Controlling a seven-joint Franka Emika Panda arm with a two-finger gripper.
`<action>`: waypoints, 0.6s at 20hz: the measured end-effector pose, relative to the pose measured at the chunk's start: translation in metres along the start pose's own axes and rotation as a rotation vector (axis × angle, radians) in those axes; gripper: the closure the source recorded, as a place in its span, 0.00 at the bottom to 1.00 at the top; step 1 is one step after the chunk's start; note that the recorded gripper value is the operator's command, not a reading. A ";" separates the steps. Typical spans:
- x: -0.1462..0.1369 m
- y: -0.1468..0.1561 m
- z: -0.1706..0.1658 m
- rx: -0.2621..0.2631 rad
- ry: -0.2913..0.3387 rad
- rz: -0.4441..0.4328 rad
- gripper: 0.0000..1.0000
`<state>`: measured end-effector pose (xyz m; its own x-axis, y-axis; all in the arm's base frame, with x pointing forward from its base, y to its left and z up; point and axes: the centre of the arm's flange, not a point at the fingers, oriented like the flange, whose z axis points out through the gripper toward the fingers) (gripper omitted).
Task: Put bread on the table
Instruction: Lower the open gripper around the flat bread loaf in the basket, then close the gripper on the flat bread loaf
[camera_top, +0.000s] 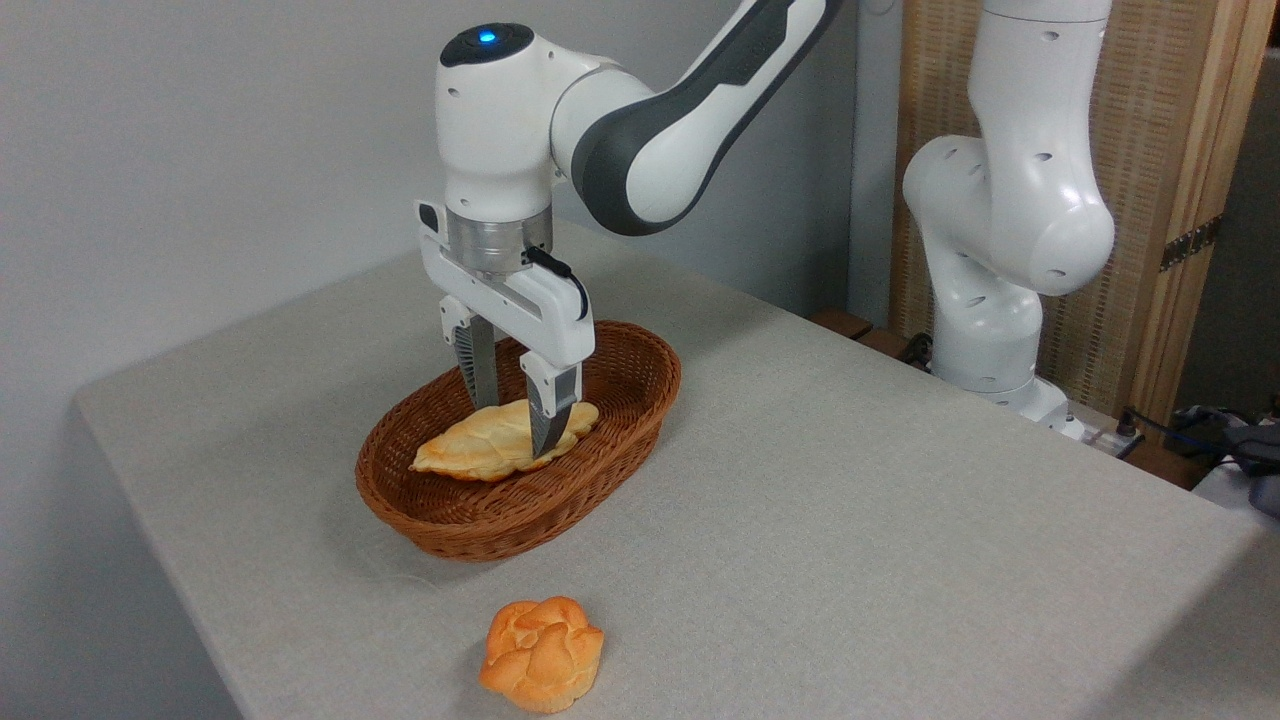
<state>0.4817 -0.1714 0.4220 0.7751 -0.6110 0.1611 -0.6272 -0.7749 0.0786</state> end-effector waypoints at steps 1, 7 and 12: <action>0.000 0.000 0.001 0.000 -0.001 0.004 0.00; -0.003 0.000 0.004 0.008 -0.015 0.082 0.00; -0.009 0.002 0.013 0.010 -0.039 0.118 0.00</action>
<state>0.4748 -0.1695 0.4083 0.6981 -0.7040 0.1306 -0.7139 -0.6984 0.0512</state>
